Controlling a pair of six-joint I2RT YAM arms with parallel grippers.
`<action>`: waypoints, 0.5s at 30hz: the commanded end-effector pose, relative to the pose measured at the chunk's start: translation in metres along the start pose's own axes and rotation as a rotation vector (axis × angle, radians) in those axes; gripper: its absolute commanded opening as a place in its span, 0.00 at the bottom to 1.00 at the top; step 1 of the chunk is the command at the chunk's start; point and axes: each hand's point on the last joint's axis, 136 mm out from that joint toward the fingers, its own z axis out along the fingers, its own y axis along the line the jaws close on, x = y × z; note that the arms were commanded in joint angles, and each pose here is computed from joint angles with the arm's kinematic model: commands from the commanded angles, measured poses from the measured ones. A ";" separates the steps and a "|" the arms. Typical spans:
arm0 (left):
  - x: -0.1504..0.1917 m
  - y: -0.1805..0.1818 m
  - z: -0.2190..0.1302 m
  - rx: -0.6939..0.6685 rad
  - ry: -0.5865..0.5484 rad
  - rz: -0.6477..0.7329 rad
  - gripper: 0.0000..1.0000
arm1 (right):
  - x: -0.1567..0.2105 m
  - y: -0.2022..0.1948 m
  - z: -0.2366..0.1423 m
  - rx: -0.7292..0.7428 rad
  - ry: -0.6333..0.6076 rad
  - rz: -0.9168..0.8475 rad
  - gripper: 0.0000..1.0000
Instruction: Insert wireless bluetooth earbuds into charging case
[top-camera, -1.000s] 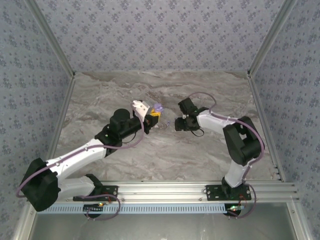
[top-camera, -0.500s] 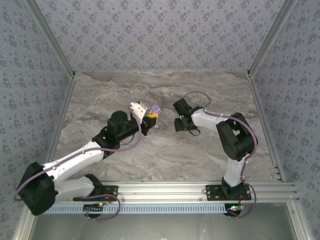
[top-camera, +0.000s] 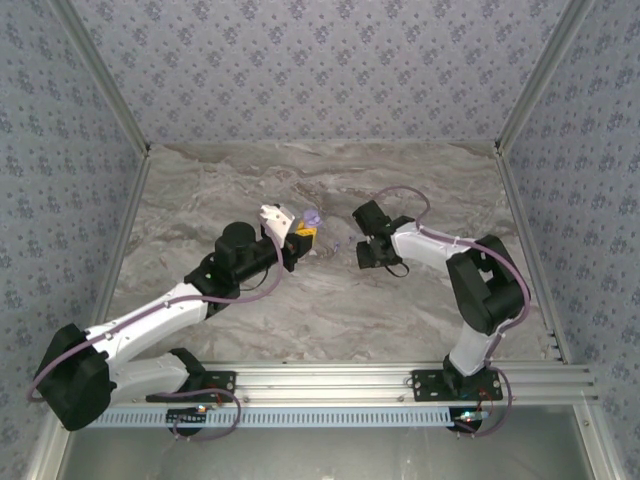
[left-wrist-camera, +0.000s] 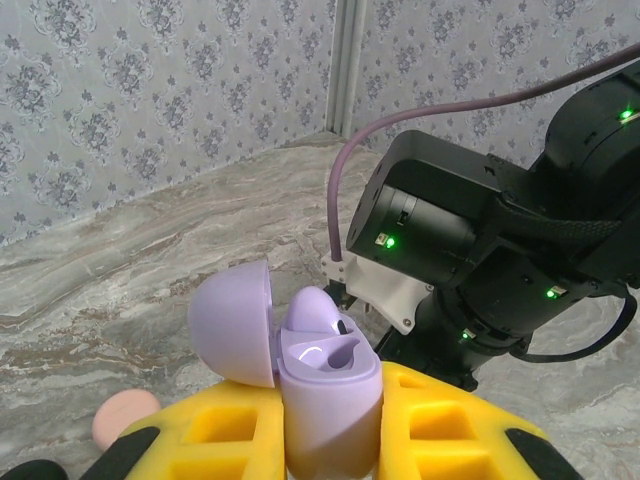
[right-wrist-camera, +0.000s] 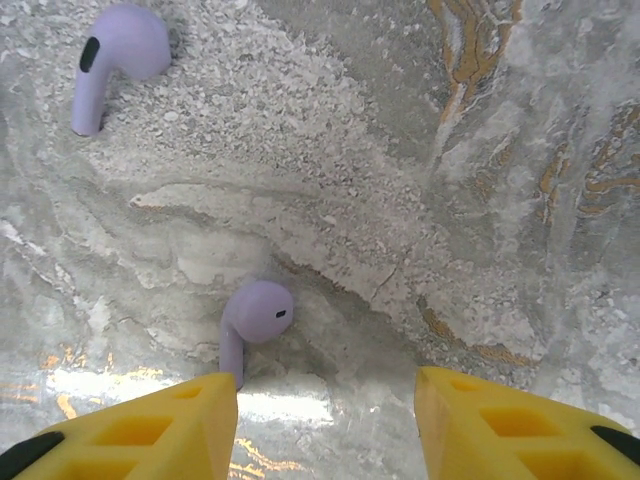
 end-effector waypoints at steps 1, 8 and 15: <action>-0.012 -0.003 -0.001 0.003 -0.040 0.012 0.00 | -0.010 0.005 -0.017 0.011 -0.029 -0.037 0.52; -0.012 -0.003 -0.003 0.000 -0.039 0.011 0.00 | -0.018 0.015 -0.003 0.006 -0.010 -0.046 0.44; -0.011 -0.001 -0.006 -0.011 -0.042 0.017 0.00 | -0.015 0.015 0.012 0.029 0.023 -0.061 0.40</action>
